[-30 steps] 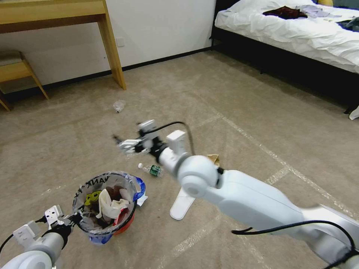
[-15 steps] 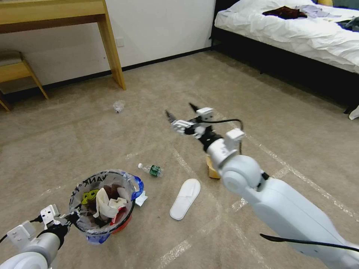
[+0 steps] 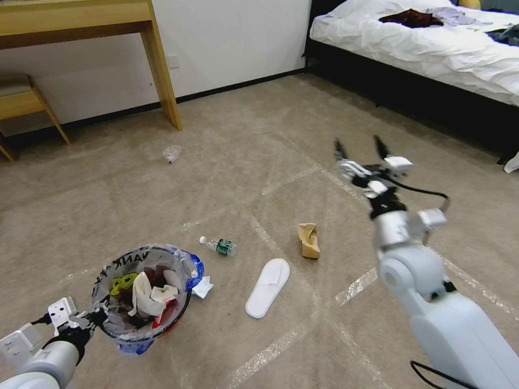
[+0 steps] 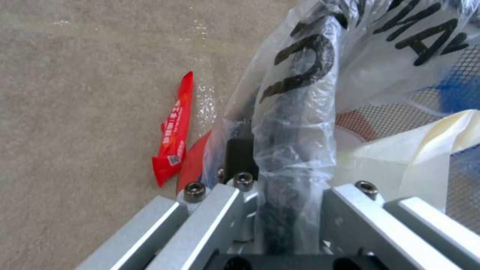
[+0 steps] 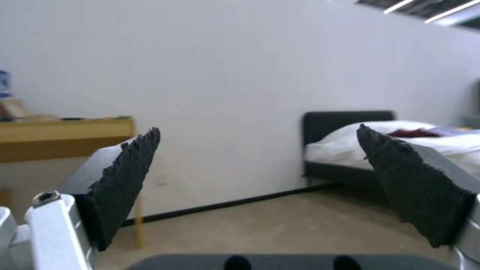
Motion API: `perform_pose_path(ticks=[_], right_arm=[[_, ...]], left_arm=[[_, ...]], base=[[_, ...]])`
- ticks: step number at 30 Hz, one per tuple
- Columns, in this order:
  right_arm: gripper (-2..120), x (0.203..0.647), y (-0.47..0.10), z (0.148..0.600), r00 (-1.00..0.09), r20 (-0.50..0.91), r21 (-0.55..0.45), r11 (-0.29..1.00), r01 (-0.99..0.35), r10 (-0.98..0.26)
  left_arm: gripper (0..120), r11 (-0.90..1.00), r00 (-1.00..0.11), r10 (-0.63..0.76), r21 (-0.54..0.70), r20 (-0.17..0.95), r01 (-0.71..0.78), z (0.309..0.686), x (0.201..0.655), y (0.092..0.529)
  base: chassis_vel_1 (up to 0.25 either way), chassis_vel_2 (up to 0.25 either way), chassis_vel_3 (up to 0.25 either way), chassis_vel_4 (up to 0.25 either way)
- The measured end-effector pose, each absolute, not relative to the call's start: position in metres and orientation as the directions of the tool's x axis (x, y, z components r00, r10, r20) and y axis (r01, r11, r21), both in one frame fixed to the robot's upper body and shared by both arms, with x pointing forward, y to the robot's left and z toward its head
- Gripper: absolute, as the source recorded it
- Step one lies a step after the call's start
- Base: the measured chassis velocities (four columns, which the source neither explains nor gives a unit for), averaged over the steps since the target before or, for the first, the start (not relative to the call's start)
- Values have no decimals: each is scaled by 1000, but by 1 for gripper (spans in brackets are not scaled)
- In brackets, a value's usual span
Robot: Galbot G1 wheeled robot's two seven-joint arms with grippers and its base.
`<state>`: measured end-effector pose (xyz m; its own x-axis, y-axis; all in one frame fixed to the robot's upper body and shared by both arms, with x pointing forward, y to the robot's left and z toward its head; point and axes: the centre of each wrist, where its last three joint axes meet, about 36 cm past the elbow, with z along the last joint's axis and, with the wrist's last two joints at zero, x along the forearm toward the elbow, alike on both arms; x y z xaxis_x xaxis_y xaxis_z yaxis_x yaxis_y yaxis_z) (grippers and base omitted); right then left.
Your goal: Pick up the trash bin and place the garbage on the floor into it.
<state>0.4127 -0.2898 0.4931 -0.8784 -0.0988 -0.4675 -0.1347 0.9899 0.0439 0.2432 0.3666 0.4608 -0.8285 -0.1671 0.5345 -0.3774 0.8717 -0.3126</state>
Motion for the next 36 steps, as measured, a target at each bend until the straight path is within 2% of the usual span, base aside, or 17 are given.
perform_pose_path(ticks=[5, 10, 15, 24, 31, 33, 36], right_arm=[[100, 382, -299, 458, -892, -452, 51, 998, -39, -12], [100, 366, -294, 440, -901, -434, 57, 998, -21, 6], [100, 352, -289, 425, -901, -434, 48, 998, -41, -17], [100, 353, -285, 413, -908, -416, 42, 996, -75, -51], [100, 357, -267, 404, -933, -356, 96, 992, -85, -46], [100, 362, -254, 404, -964, -266, 163, 984, -71, -26], [100, 366, -245, 407, -980, -201, 204, 978, -51, -9]], left_arm=[[1, 874, -827, -178, -300, 533, -382, 459, 239, 369], [1, 875, -826, -192, -289, 530, -389, 460, 236, 373], [1, 874, -822, -202, -282, 532, -396, 460, 233, 376], [1, 869, -823, -198, -292, 532, -399, 458, 236, 380], [1, 868, -821, -198, -292, 536, -401, 456, 237, 382], [1, 868, -820, -200, -292, 536, -402, 456, 237, 382], [1, 867, -820, -201, -291, 536, -404, 456, 237, 382]], base=[[0, 0, 0, 0], [0, 0, 0, 0], [0, 0, 0, 0], [0, 0, 0, 0], [0, 0, 0, 0], [0, 0, 0, 0], [0, 0, 0, 0]])
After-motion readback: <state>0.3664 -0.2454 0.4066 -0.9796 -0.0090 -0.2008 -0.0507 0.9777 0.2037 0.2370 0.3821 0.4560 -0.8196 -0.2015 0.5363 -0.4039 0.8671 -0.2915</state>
